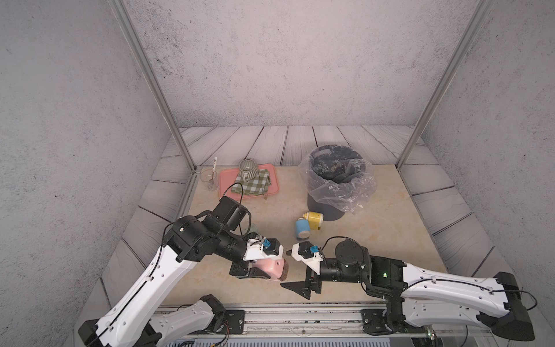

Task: Take out the pencil sharpener tray and clean the shavings
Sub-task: Pick up the pencil sharpener from the center of the board, then open the container of the pencil sharpener.

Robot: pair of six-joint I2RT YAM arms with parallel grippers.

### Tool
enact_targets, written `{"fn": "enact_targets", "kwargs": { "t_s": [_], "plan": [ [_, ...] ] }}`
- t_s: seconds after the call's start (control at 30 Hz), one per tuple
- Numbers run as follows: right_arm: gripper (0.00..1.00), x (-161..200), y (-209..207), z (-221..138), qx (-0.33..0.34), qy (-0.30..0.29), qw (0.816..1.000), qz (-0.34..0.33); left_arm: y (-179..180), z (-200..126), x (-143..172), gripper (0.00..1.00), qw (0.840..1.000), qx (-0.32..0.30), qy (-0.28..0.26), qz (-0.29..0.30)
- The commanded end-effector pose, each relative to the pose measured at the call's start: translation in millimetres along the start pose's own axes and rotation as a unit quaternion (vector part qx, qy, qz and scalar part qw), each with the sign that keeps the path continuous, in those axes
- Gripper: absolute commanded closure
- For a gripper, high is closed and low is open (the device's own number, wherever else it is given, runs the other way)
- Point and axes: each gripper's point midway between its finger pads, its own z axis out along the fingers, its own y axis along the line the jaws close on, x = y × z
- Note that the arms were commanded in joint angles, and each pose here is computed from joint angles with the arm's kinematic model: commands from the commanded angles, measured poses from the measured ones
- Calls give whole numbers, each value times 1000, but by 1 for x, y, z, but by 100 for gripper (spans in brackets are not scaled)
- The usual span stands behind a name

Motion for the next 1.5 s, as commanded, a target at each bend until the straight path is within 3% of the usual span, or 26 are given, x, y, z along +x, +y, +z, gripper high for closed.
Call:
{"fn": "enact_targets", "kwargs": {
  "t_s": [0.0, 0.3, 1.47],
  "plan": [
    [6, 16, -7, -2, 22, 7, 1000, 14, -7, -10, -23, 100, 998, -8, -57, 23],
    [6, 14, -12, -13, 43, -9, 999, 7, -12, -11, -27, 100, 996, -12, -81, 19],
    [10, -6, 1, -16, 8, -24, 1000, 15, -11, -10, -24, 100, 997, -11, -70, 21]
  ]
}}
